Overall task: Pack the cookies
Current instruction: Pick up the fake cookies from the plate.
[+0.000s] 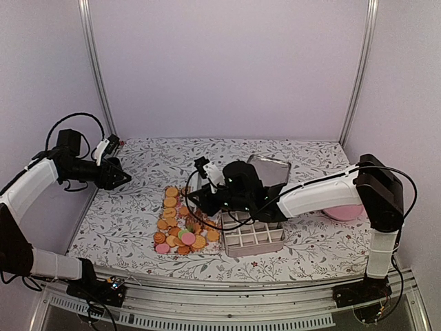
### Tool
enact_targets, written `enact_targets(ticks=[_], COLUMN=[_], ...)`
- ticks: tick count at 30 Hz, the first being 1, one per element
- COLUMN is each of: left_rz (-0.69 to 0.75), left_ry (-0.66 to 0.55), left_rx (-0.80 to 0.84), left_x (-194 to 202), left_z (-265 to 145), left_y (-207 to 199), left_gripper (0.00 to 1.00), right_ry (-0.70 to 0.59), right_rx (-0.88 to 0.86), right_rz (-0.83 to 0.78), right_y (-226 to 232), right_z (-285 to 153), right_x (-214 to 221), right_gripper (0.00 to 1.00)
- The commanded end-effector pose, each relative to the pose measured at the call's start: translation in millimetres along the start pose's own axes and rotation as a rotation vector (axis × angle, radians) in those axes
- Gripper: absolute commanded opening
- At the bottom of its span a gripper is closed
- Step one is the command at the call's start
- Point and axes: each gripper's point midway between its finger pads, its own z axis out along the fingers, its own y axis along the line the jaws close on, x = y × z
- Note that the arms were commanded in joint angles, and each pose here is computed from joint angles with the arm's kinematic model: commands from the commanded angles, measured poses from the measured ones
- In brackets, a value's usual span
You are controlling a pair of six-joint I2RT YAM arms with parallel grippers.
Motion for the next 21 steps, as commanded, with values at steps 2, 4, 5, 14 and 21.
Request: enact_targets(ticks=[2, 4, 5, 14, 21], left_rz=[0.002, 0.001, -0.001, 0.007, 0.007], left_ry=[-0.016, -0.014, -0.014, -0.017, -0.018], left_rx=[0.000, 0.000, 0.001, -0.002, -0.003], left_x=[-2.5, -1.6, -1.2, -2.2, -3.5], left_z=[-1.1, -0.6, -0.4, -1.7, -1.7], left_y=[1.3, 1.5, 1.4, 0.8, 1.5], left_gripper=[0.67, 0.67, 0.67, 0.68, 0.67], right_ry=[0.068, 0.039, 0.020, -0.064, -0.105], right_rx=[-0.010, -0.045, -0.062, -0.109, -0.028], right_rz=[0.025, 0.048, 0.057, 0.081, 0.056], right_y=[-2.4, 5.2, 9.1, 20.7, -2.6], right_z=[3.2, -1.2, -3.9, -17.0, -36.4], right_x=[25.0, 13.2, 6.0, -27.1, -42.3], right_gripper=[0.25, 0.15, 0.10, 0.00, 0.00])
